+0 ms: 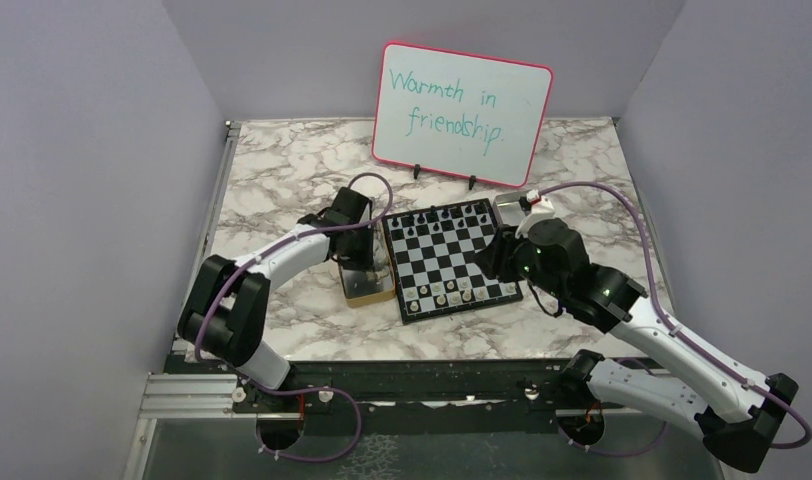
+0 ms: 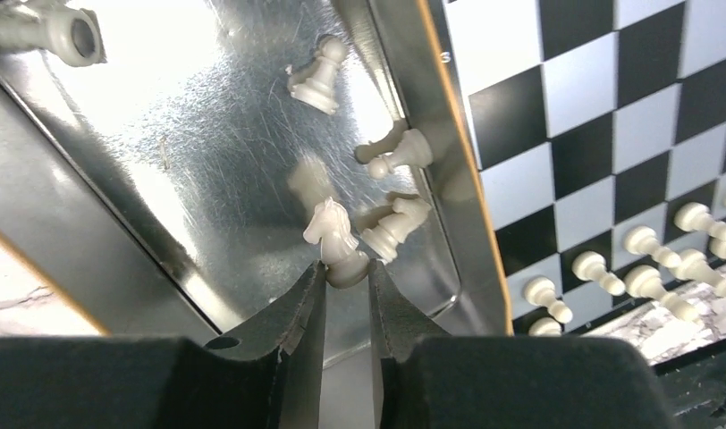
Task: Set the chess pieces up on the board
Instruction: Pick up the chess piece from the storage box, then place the chess piece on the chessboard.
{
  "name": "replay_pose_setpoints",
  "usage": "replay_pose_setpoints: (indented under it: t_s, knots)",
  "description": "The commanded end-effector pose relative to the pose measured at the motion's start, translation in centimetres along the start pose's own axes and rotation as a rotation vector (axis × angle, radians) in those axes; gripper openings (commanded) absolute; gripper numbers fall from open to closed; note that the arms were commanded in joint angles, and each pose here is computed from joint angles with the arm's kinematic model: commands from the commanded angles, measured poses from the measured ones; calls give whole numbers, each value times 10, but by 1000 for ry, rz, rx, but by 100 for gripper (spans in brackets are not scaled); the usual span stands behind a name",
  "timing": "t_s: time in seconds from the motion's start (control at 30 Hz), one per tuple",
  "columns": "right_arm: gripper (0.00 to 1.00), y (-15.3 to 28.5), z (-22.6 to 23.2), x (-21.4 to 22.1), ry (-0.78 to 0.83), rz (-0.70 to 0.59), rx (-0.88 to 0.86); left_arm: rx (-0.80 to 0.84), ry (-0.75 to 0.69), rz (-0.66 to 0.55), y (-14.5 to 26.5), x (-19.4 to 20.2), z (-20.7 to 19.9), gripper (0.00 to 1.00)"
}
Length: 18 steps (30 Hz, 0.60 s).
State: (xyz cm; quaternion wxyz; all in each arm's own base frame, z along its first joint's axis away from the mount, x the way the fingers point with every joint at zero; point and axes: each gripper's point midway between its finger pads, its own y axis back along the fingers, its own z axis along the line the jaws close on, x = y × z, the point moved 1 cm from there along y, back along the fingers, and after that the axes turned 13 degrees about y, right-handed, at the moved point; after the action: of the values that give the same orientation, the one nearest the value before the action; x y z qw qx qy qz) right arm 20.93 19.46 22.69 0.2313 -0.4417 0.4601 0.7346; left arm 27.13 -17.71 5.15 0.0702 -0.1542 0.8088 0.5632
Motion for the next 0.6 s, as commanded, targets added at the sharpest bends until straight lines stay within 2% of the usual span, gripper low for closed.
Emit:
replay_pose_setpoints:
  t_s: [0.0, 0.13, 0.3, 0.57]
  knots:
    - [43, -4, 10, 0, -74, -12, -51, 83, -59, -102, 28, -19, -20, 20]
    - [44, -7, 20, 0, -118, -15, -96, 163, -125, -186, 50, -32, -35, 20]
    - [45, -14, 34, 0, -149, -1, -162, 355, -303, -304, 85, -36, -64, 19]
    - [46, -26, 49, -2, -194, 37, -209, 664, -594, -422, 126, -11, -100, 18]
